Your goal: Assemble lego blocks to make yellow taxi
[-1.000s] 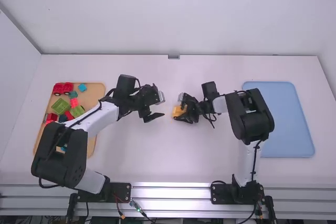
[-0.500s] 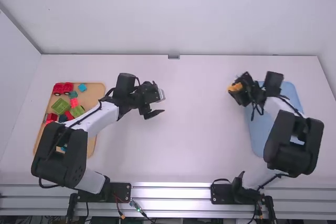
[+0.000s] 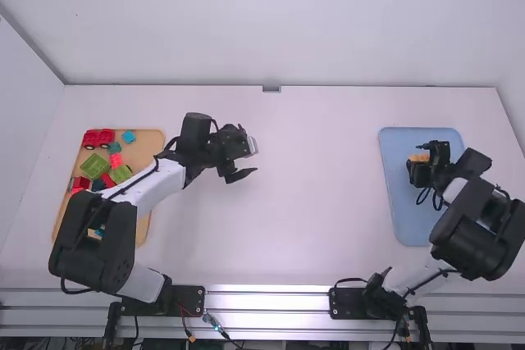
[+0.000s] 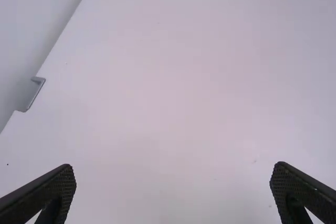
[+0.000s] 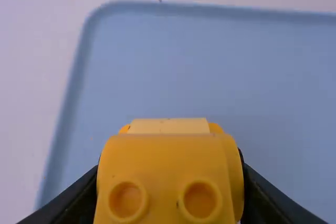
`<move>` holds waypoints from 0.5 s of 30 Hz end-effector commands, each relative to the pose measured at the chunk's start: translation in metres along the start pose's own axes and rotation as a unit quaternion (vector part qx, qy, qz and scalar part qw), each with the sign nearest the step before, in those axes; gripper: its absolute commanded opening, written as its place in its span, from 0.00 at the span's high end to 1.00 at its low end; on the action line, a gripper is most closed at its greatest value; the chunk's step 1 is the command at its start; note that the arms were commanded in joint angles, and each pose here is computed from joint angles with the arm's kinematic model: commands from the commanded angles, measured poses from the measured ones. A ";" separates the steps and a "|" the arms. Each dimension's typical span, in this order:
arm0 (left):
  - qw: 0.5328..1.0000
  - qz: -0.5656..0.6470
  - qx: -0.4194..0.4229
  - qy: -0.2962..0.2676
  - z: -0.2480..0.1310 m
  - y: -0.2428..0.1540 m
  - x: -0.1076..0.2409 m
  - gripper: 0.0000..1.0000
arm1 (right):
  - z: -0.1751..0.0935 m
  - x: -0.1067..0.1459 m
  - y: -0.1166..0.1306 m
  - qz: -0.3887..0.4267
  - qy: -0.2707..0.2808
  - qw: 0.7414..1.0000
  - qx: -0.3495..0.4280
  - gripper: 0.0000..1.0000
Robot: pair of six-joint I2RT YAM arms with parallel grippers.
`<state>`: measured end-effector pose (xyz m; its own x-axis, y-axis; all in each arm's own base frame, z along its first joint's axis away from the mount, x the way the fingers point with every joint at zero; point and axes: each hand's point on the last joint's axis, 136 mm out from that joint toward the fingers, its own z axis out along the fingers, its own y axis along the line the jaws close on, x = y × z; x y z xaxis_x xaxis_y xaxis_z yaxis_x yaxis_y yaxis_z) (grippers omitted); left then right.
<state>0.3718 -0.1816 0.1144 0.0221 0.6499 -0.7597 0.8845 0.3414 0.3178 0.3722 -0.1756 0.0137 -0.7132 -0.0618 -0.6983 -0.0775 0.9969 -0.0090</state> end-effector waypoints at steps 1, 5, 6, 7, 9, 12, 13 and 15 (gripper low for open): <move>1.000 0.004 -0.007 -0.008 -0.007 0.003 -0.007 0.01 | 0.008 0.021 -0.003 0.027 0.034 0.999 0.014 0.42; 1.000 0.004 -0.004 -0.011 -0.007 0.002 -0.008 0.01 | 0.012 0.023 0.000 0.031 0.033 0.999 0.007 0.07; 1.000 0.004 -0.005 -0.012 -0.007 0.002 -0.009 0.01 | 0.012 0.022 0.000 0.033 0.033 0.999 0.008 0.04; 1.000 0.005 -0.005 -0.012 -0.007 0.003 -0.009 0.01 | 0.010 0.018 0.000 0.036 0.033 0.999 0.013 0.01; 1.000 0.007 -0.007 -0.014 -0.007 0.004 -0.010 0.01 | 0.002 0.009 -0.001 0.039 0.039 0.998 0.029 0.01; 1.000 -0.006 -0.016 -0.019 -0.007 0.008 -0.013 0.01 | -0.015 -0.006 0.004 0.028 0.046 0.998 0.038 0.01; 0.999 -0.026 -0.028 -0.022 -0.007 0.014 -0.015 0.01 | -0.021 -0.017 0.009 0.020 0.041 0.998 0.035 0.01; 0.997 -0.059 -0.055 -0.023 -0.009 0.025 -0.017 0.01 | -0.028 -0.031 0.019 0.007 0.030 0.999 0.028 0.01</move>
<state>0.3868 -0.1819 0.1286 0.0105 0.6115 -0.7912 0.8494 0.4121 0.3297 0.3539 -0.1522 0.0153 -0.8108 -0.0082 -0.5853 -0.0228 0.9996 0.0176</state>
